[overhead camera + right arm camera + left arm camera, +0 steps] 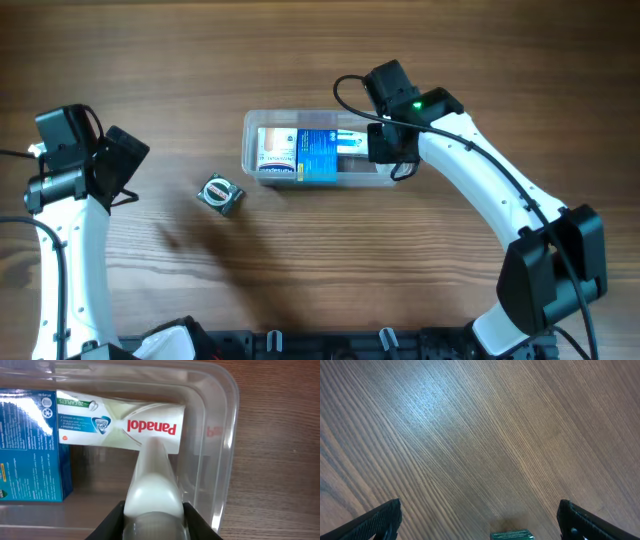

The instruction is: Pack container

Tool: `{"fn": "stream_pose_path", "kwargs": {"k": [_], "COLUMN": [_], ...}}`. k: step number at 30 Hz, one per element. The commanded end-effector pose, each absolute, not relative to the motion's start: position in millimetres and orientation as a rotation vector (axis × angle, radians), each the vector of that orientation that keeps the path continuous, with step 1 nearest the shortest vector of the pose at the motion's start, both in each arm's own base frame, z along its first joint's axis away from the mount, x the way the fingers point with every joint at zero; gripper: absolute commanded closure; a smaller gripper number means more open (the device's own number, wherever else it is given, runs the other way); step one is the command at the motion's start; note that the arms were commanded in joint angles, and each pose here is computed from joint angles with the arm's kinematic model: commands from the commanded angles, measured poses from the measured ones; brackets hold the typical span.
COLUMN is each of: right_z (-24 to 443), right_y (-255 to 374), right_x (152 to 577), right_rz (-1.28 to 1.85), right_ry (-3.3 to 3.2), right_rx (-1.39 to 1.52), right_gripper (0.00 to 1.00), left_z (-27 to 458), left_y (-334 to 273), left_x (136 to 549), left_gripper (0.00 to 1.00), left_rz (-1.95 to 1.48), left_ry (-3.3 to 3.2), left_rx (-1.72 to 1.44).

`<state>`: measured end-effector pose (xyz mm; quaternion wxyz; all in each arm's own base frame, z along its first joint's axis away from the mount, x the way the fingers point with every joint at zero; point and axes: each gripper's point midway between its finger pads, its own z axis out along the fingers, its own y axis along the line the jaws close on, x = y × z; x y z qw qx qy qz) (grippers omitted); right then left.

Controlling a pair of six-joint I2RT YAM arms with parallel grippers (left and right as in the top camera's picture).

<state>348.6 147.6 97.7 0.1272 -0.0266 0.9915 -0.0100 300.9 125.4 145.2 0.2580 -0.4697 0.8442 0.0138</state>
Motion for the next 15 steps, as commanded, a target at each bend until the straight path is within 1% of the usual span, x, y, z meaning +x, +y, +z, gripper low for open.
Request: {"fn": "stream_pose_path", "kwargs": {"k": [1,7,10,15], "right_z": [83.7,83.7,83.2,82.7], "right_y": [157.4,164.8,164.3,162.5], "right_x": [338.4,336.1,333.3,331.1], "right_rz": [0.043,0.095,0.096,0.071], "right_ry": [2.944,2.946,2.958,2.945], "right_rx": [-0.143,-0.252,-0.260,-0.428], "right_gripper": [0.96,0.96,0.96,0.96], "left_z": [149.3,149.3,149.3,149.3], "left_y": [129.6,129.6,129.6,129.6], "left_x": [298.8,298.8,298.8,298.8], "left_gripper": [0.00,0.00,0.00,0.00], "left_rz": [0.050,0.050,0.050,0.050], "left_ry": [2.261,2.261,2.261,2.261], "left_rx": [-1.290,-1.290,-1.290,-1.290]}}
